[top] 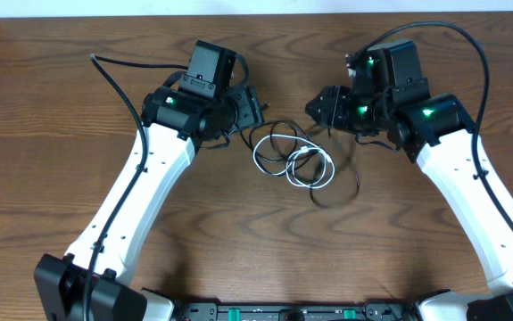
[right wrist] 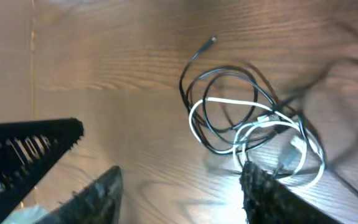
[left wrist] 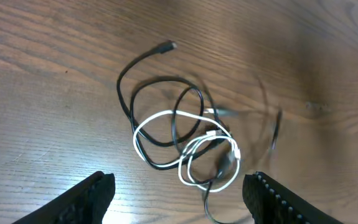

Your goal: Untangle cables

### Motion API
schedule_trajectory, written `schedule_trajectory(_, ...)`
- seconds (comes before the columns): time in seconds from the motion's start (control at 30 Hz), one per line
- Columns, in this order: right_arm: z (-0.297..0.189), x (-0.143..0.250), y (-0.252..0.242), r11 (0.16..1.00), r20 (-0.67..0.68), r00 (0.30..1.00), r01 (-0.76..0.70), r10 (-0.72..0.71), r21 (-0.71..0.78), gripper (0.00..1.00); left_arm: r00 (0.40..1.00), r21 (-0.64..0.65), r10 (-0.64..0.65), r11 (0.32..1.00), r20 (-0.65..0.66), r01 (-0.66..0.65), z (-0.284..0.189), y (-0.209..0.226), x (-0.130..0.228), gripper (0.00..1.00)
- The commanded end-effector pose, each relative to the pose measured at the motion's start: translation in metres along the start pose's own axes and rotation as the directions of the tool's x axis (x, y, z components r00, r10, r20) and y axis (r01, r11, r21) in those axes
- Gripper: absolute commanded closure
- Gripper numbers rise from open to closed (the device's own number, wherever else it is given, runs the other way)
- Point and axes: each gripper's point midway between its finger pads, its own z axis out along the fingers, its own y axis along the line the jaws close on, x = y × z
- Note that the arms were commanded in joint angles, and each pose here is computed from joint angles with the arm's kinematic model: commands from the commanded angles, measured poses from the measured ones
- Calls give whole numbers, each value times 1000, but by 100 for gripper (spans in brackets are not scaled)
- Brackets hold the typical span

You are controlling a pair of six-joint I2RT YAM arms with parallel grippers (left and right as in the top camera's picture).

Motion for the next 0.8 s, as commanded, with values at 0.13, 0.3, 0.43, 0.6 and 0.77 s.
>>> schedule_trajectory(0.13,-3,-9,-2,997,46,996,71,-72,39,30,1000,-16,-2,1000,-25,2,7,4,5,29)
schedule_trajectory(0.3,-7,-12,-46,962,85,995,33,-58,272,15,999,-27,-1,1000,-44,0,10,7,11,29)
schedule_trajectory(0.43,4,-1,-61,948,24,999,17,-26,317,1,996,-29,20,999,-90,-23,28,1,23,28)
schedule_trajectory(0.6,10,0,-80,932,24,996,-85,82,353,1,973,24,145,989,-179,-143,67,-21,48,29)
schedule_trajectory(0.77,-6,-8,-115,899,50,984,-176,170,401,1,949,9,181,983,-258,-185,105,-22,71,29)
